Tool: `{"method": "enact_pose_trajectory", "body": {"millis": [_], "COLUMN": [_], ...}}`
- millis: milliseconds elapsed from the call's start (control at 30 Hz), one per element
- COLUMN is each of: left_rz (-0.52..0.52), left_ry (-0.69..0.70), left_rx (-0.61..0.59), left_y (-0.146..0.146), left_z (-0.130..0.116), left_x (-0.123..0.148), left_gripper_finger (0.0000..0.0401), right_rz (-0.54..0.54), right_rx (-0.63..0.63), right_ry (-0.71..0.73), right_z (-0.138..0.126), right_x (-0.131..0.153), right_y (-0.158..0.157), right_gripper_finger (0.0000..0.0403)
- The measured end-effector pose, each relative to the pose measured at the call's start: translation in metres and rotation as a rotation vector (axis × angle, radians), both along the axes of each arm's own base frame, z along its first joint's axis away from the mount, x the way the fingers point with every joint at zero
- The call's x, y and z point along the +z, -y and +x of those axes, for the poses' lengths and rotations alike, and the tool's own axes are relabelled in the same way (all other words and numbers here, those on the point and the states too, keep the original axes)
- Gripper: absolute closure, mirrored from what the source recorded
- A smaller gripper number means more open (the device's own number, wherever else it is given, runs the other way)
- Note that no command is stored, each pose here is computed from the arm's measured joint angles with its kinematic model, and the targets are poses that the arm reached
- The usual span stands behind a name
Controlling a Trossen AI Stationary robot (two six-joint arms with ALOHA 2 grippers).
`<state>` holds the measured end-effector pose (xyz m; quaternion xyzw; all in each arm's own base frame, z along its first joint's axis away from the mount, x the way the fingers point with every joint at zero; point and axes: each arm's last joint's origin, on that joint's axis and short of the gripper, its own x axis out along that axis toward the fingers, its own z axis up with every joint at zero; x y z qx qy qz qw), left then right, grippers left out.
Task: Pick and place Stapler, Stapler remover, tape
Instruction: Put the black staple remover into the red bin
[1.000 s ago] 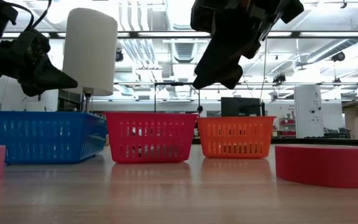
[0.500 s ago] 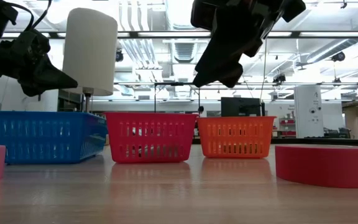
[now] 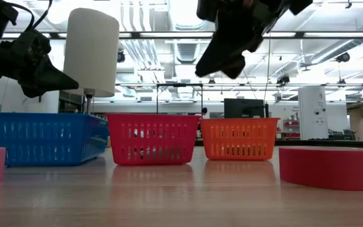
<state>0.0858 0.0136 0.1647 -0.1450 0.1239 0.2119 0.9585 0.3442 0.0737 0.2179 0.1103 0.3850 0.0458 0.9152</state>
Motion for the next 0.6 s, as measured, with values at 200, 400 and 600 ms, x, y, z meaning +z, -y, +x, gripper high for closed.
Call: {"method": "enact_pose_trajectory", "body": {"millis": [200, 400, 600], "left_rz": [0.0, 0.0, 0.0], "left_ry": [0.0, 0.0, 0.0], "left_rx": [0.0, 0.0, 0.0], "left_y": [0.0, 0.0, 0.0], "left_z": [0.0, 0.0, 0.0], "left_x": [0.0, 0.0, 0.0], "left_gripper_finger": [0.0364, 0.0364, 0.0364], "right_rz": [-0.112, -0.158, -0.221], "right_rx": [-0.041, -0.051, -0.09], "right_ry": [0.092, 0.162, 0.243], "right_z": [-0.014, -0.03, -0.052], "right_x": [0.024, 0.045, 0.056], "right_y": [0.002, 0.002, -0.002], "right_gripper_finger": [0.0394, 0.0394, 0.0394]}}
